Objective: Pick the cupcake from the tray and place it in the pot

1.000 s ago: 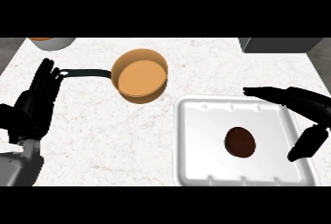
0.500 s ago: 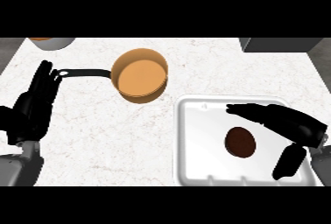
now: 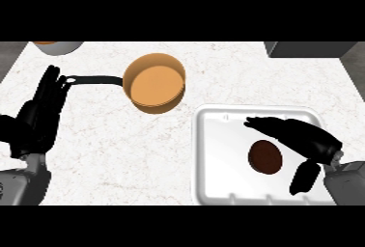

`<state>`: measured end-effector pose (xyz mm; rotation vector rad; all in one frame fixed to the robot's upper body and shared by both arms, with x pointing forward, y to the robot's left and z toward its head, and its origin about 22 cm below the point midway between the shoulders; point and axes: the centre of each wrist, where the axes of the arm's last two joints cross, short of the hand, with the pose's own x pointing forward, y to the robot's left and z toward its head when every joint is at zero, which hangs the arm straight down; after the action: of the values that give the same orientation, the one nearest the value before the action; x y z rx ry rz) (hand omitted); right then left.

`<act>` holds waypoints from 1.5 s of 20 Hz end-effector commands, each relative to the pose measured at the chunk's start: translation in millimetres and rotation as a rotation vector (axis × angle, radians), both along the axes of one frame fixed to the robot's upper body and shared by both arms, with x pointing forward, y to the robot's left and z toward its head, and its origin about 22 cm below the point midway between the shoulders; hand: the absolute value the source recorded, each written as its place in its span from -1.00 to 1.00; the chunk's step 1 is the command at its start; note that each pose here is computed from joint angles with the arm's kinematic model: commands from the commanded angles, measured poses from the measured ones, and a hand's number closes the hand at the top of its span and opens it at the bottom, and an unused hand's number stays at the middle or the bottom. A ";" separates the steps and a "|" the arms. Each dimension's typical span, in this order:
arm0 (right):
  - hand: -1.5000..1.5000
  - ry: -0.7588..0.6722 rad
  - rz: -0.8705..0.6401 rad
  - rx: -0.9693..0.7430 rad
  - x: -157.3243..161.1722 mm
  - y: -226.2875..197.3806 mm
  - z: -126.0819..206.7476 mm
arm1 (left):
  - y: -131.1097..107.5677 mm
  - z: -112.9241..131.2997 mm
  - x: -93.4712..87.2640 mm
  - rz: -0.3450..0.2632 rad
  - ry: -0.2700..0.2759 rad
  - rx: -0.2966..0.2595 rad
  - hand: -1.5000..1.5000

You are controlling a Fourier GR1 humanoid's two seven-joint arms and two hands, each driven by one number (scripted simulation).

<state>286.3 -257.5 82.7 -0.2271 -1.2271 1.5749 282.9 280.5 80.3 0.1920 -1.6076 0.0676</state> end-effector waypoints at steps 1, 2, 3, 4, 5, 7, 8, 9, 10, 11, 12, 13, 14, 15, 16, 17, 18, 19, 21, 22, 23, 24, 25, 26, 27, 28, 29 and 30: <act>-1.00 -0.013 -0.005 -0.013 -5.3 6.6 -12.3 | -13.0 9.2 -4.3 -0.004 0.008 0.010 0.00; -1.00 -0.006 -0.004 -0.020 -3.7 9.1 -19.1 | 12.5 -11.9 4.8 -0.007 -0.001 0.006 0.00; -1.00 0.001 0.010 -0.006 5.7 -4.9 -11.1 | 2.6 -8.7 8.2 0.003 0.009 -0.005 0.00; -1.00 -0.010 -0.010 0.003 5.3 5.8 -9.9 | 1.0 17.0 -12.1 0.003 -0.009 0.011 0.00; -1.00 -0.005 0.010 -0.015 -18.6 -2.3 -17.7 | 2.9 -1.0 -5.9 0.009 -0.011 0.005 0.00; -1.00 0.006 0.015 -0.011 -8.7 -7.0 -26.1 | -0.1 7.7 -8.3 -0.002 -0.007 0.005 0.00; -1.00 -0.026 0.008 -0.015 0.9 26.1 -22.7 | -0.5 6.3 -2.6 0.004 -0.003 0.001 0.00; -1.00 -0.007 0.008 -0.032 -0.4 13.6 -37.4 | -15.5 -2.5 8.1 0.008 -0.026 0.010 0.00; -1.00 -0.003 -0.015 -0.038 -7.4 3.0 -56.3 | -3.6 9.6 5.1 0.000 -0.016 0.008 0.00; -1.00 -0.009 -0.023 -0.047 8.5 -1.7 -27.3 | -4.2 3.1 -20.4 0.001 -0.012 0.006 0.00; -1.00 -0.006 -0.025 -0.046 6.9 0.7 -55.3 | 6.6 9.8 -17.5 -0.008 0.006 -0.004 0.00; -1.00 0.006 -0.017 -0.048 3.2 14.6 -54.7 | 5.9 -7.6 1.7 0.008 0.005 -0.001 0.00; -1.00 -0.019 -0.045 -0.040 6.9 22.2 -47.6 | 10.7 6.3 -22.8 0.005 -0.001 0.007 0.00; -1.00 0.012 -0.033 -0.054 13.0 -5.9 -57.5 | 0.2 -1.9 2.9 -0.001 0.016 0.000 0.00; -1.00 0.013 -0.051 -0.040 14.6 0.6 -59.2 | -1.4 10.8 2.7 -0.009 -0.015 0.010 0.00; -1.00 0.012 -0.033 -0.041 29.7 -2.5 -64.3 | -12.3 -15.9 9.4 -0.016 0.003 -0.008 0.00; -1.00 0.020 -0.013 -0.047 18.3 10.3 -50.4 | -7.3 15.5 4.8 0.009 0.003 -0.008 0.00; 1.00 -0.028 0.081 -0.074 9.5 5.1 -46.1 | -6.8 14.2 -2.5 -0.009 -0.005 0.000 0.00; 1.00 -0.048 0.141 -0.087 8.5 -4.5 -72.8 | -4.7 6.5 -5.2 -0.022 0.006 -0.007 0.00; 1.00 -0.079 0.123 -0.075 13.0 21.4 -60.2 | -2.5 -1.9 -8.7 -0.001 0.005 -0.006 0.00; 1.00 -0.082 0.125 -0.083 14.6 24.1 -49.2 | -5.3 12.9 -8.1 -0.011 0.002 0.000 0.00; 1.00 -0.067 0.122 -0.062 9.1 17.5 -84.1 | -12.1 10.6 -8.2 -0.009 -0.001 0.012 0.00; 1.00 -0.070 0.132 -0.062 10.0 16.2 -74.4 | 10.1 7.8 2.0 -0.002 0.001 -0.009 0.00; 1.00 -0.043 0.134 -0.069 10.2 10.2 -80.8 | -4.5 15.2 4.0 0.002 -0.018 0.001 0.00; 1.00 -0.063 0.137 -0.060 15.2 12.0 -75.5 | -9.7 -9.2 3.7 0.003 -0.005 0.008 0.00; 1.00 -0.048 0.131 -0.049 4.4 -6.4 -85.5 | -23.4 2.9 -10.7 0.002 0.005 -0.005 0.00; 1.00 -0.058 0.152 -0.047 8.6 19.1 -78.7 | -2.5 21.3 4.7 -0.005 0.003 0.000 0.00; 1.00 -0.063 0.150 -0.071 7.3 24.2 -79.7 | 12.5 16.3 -11.4 0.011 -0.002 0.013 0.00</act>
<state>301.3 -244.7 17.2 -0.2662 -1.2907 1.7257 279.8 277.8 90.2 0.1947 -1.6086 0.0664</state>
